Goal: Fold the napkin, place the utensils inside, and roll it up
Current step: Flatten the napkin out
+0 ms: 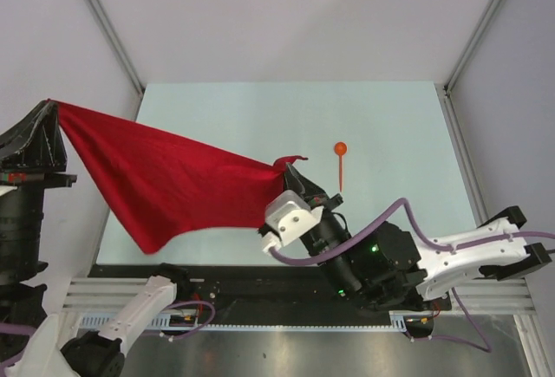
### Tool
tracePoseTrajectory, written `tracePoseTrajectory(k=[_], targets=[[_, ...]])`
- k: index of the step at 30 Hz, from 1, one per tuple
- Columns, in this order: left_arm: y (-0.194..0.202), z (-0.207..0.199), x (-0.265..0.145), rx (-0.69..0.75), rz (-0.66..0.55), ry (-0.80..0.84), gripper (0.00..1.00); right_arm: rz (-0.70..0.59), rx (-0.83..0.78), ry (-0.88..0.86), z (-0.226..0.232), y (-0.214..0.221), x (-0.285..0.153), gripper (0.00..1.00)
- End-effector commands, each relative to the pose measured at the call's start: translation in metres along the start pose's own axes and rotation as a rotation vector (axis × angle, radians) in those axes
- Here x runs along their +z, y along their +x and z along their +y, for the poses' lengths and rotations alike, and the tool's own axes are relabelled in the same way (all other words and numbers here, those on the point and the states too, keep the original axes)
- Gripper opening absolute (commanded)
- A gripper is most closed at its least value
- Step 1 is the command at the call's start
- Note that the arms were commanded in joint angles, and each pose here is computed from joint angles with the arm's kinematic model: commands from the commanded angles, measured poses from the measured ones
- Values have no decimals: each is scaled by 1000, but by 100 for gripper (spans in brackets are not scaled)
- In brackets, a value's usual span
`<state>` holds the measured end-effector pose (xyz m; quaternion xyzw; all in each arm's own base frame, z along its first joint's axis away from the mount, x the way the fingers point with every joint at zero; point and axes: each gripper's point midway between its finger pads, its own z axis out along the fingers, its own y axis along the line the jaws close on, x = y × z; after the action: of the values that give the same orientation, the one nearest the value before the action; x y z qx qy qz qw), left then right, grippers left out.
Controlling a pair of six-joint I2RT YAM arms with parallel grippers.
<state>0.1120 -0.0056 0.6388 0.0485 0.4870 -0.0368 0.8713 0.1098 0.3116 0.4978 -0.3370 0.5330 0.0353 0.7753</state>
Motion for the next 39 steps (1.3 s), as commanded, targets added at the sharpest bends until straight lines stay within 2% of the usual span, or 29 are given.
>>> tracePoseTrajectory(k=[1, 4, 5, 6, 7, 8, 9, 10, 12, 14, 15, 16, 17, 18, 19, 22, 23, 26, 27, 28, 29, 30, 31, 32, 33, 34, 37, 39], targets=[[-7, 15, -3, 48, -13, -73, 0, 145, -114, 198, -60, -1, -11, 0], [15, 12, 13, 65, 24, -72, 0, 145, -76, 255, -74, 6, 8, 0], [39, 11, 24, 79, 75, -77, 0, 165, -143, 222, -70, 12, 16, 0], [53, 10, 37, 91, 96, -84, 0, 124, -123, 198, -74, 12, 28, 0], [68, 9, 46, 102, 121, -90, 0, 136, 25, 234, -85, 29, 46, 0], [100, 6, 57, 119, 184, -90, 0, 188, -42, 192, -85, 50, 55, 0], [120, 8, 72, 142, 211, -116, 0, 161, -29, 149, -82, 56, 68, 0], [138, 8, 81, 157, 241, -124, 0, 202, -2, 206, -102, 82, 83, 0], [200, 2, 103, 151, 341, -95, 0, 221, -15, 126, -85, 115, 111, 0], [242, 15, 113, 152, 417, -124, 0, 284, 28, 152, -103, 164, 137, 0], [254, 17, 120, 148, 421, -127, 0, 282, 40, 104, -99, 181, 151, 0], [285, 19, 130, 151, 474, -127, 0, 350, 25, 70, -83, 222, 166, 0], [311, 19, 133, 149, 512, -116, 0, 375, 45, 105, -98, 249, 178, 0], [325, 16, 141, 135, 511, -97, 0, 391, 52, 58, -88, 272, 191, 0], [373, 8, 148, 116, 592, -47, 0, 450, 45, 25, -72, 312, 208, 0], [457, 4, 157, 61, 717, -26, 0, 502, 35, 41, -76, 379, 241, 0], [512, 3, 162, 50, 809, -25, 0, 542, 29, 36, -64, 417, 263, 0], [587, 3, 173, 21, 941, -46, 0, 579, 75, 74, -67, 476, 303, 0], [598, 2, 174, 7, 975, -55, 2, 591, 91, 92, -68, 491, 310, 0], [608, 3, 177, -3, 990, -67, 11, 618, 125, 101, -71, 504, 314, 0], [602, 5, 189, -8, 981, -84, 35, 619, 138, 104, -72, 509, 328, 6], [610, 5, 191, -17, 996, -87, 53, 617, 153, 96, -72, 506, 334, 34], [603, 3, 196, -43, 984, -96, 67, 637, 170, 80, -69, 507, 332, 51], [596, 3, 199, -50, 971, -107, 77, 625, 176, 73, -70, 499, 335, 56], [579, 5, 204, -66, 942, -131, 82, 612, 181, 63, -72, 486, 333, 64], [572, 6, 203, -69, 940, -145, 89, 602, 195, 53, -70, 474, 331, 64], [545, 12, 192, -85, 959, -197, 92, 601, 266, 9, -64, 443, 309, 69], [542, 16, 168, -102, 1025, -231, 96, 600, 357, -55, -46, 419, 287, 70]])
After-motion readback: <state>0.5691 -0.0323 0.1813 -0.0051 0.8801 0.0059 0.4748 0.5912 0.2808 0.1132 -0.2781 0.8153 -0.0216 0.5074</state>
